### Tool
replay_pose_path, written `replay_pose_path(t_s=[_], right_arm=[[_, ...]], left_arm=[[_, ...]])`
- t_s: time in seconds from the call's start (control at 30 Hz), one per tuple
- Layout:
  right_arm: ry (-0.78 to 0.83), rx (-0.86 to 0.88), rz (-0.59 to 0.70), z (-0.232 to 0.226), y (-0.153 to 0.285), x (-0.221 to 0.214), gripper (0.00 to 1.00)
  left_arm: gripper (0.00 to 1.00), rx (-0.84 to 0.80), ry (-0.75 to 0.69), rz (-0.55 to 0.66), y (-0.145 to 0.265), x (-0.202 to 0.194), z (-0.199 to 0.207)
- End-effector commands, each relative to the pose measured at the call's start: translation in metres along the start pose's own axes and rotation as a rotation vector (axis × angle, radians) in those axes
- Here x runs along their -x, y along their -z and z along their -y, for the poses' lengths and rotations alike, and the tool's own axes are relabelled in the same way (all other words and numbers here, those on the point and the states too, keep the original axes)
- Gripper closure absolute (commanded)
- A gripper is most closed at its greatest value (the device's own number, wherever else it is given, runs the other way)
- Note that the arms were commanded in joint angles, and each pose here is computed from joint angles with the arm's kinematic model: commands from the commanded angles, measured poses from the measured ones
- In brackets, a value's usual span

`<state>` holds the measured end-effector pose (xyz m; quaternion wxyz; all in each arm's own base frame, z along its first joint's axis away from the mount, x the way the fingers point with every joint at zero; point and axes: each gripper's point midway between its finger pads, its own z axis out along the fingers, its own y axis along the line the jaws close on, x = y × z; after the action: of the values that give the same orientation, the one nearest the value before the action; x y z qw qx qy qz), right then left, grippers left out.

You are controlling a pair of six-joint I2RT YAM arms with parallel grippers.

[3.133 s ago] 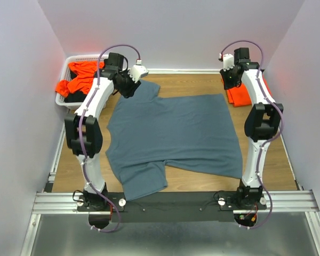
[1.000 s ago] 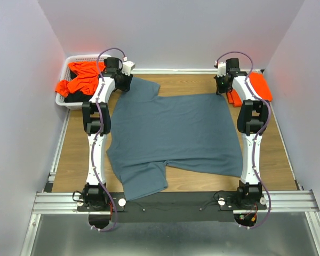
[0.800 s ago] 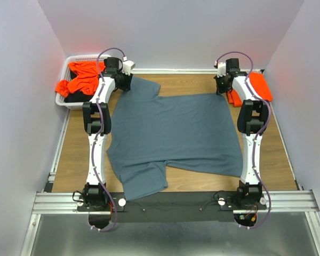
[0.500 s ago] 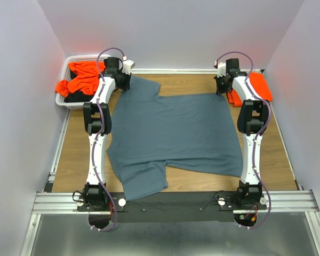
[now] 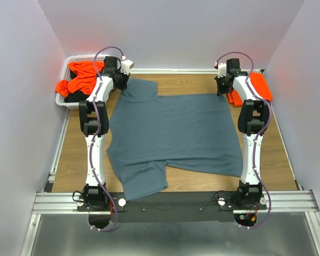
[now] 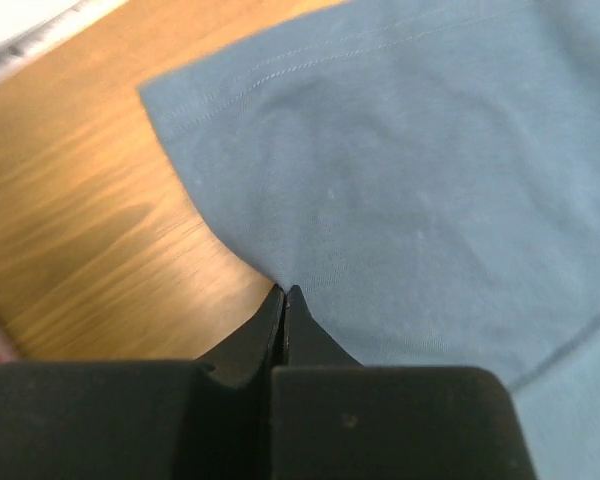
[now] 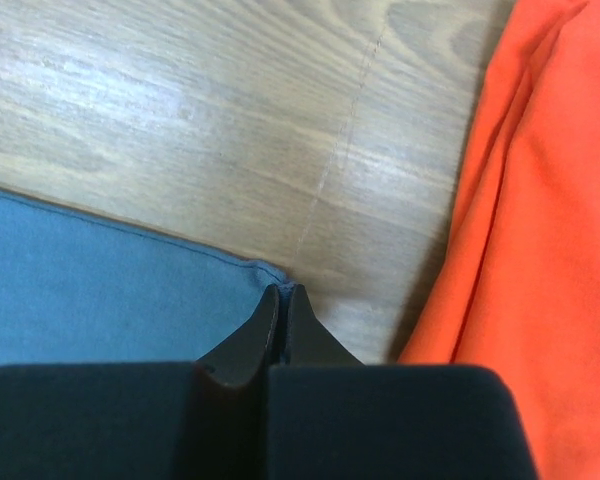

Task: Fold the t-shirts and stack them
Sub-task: Fold the tshirt

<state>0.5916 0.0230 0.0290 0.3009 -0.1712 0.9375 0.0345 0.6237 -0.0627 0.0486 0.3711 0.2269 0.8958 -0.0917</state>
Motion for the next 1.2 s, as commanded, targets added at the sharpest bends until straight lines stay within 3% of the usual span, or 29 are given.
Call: replay_pose_path(t_s=[0.0,0.13,0.47,1.17], right_arm=[[-0.006,-0.032,0.028,0.017,0.036,0.013,0.99],[-0.002,-0.035,0.072,0.022,0.057,0.027,1.00],[0.030,-0.036,0.093,0.022,0.087,0.030,1.00],[0.082,0.006,0.034,0.000,0.128,-0.014,0.99]], left_arm=[[1.00,0.064,-0.092,0.179,0.068,0.073,-0.015],[1.00,0.057,-0.129,0.224,0.093,0.088,-0.010],[1.00,0.011,-0.173,0.207,0.122,0.075,0.011],[1.00,-0.008,-0.178,0.082,0.184,-0.021,0.062]])
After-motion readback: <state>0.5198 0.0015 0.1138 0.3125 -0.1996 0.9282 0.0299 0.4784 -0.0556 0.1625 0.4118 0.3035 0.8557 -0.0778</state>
